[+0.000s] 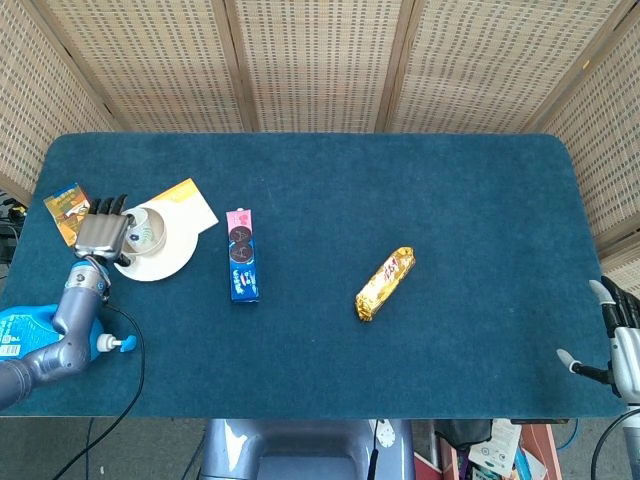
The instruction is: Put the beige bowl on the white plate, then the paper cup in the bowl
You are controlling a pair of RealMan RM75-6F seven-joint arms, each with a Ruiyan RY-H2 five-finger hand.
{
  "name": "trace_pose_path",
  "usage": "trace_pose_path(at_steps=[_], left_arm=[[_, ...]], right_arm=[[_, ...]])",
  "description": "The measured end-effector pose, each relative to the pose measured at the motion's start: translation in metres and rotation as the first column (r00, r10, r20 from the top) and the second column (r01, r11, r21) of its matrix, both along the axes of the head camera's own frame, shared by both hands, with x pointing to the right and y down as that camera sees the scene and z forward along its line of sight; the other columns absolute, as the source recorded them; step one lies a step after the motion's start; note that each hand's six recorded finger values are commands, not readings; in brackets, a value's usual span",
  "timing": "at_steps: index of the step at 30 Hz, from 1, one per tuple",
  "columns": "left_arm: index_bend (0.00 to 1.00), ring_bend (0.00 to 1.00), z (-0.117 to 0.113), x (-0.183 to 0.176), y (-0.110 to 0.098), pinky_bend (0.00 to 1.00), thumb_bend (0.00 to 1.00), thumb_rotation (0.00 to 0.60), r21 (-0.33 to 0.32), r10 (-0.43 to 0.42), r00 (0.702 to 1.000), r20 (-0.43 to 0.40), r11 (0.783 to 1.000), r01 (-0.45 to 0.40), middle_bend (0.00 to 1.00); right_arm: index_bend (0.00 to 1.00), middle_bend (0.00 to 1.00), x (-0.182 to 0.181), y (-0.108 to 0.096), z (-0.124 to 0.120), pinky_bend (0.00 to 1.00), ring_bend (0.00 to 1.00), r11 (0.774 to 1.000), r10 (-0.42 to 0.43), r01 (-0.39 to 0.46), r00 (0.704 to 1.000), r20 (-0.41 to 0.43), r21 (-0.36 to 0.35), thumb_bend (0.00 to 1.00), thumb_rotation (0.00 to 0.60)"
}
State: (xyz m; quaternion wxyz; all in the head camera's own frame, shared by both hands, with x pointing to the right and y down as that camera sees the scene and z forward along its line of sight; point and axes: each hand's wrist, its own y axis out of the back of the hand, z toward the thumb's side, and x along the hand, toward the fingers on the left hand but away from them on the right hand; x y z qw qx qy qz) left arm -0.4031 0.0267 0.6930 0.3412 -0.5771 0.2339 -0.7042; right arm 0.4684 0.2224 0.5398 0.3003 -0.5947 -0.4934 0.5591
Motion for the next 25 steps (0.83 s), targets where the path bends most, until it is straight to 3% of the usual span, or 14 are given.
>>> trace_pose_path(at_steps=[7,17,22,25], left_arm=[[0.33,0.00,-0.012,0.000,-0.003,0.00,0.20,0.600,0.038,-0.037,0.997,-0.063,0.999,0.039,0.00],[0.32,0.00,-0.062,0.005,0.006,0.00,0.20,0.600,0.184,-0.042,0.961,-0.274,0.978,0.096,0.00],[0.24,0.00,-0.087,0.005,0.021,0.00,0.20,0.600,0.267,-0.007,0.940,-0.341,0.958,0.104,0.00],[0.14,0.00,-0.102,0.006,0.038,0.00,0.19,0.600,0.328,0.033,0.929,-0.369,0.940,0.097,0.00]], right_arm=[[0.00,0.00,-0.001,0.000,0.000,0.00,0.00,1.000,-0.004,0.004,1.000,0.001,-0.001,0.14,0.600],[0.00,0.00,-0.004,0.000,-0.001,0.00,0.00,1.000,-0.013,0.013,1.000,0.001,0.003,0.14,0.600],[0.00,0.00,-0.006,0.000,0.001,0.00,0.00,1.000,-0.019,0.019,1.000,-0.003,-0.002,0.14,0.600],[0.00,0.00,-0.008,0.000,0.003,0.00,0.00,1.000,-0.029,0.029,1.000,-0.012,-0.007,0.14,0.600]])
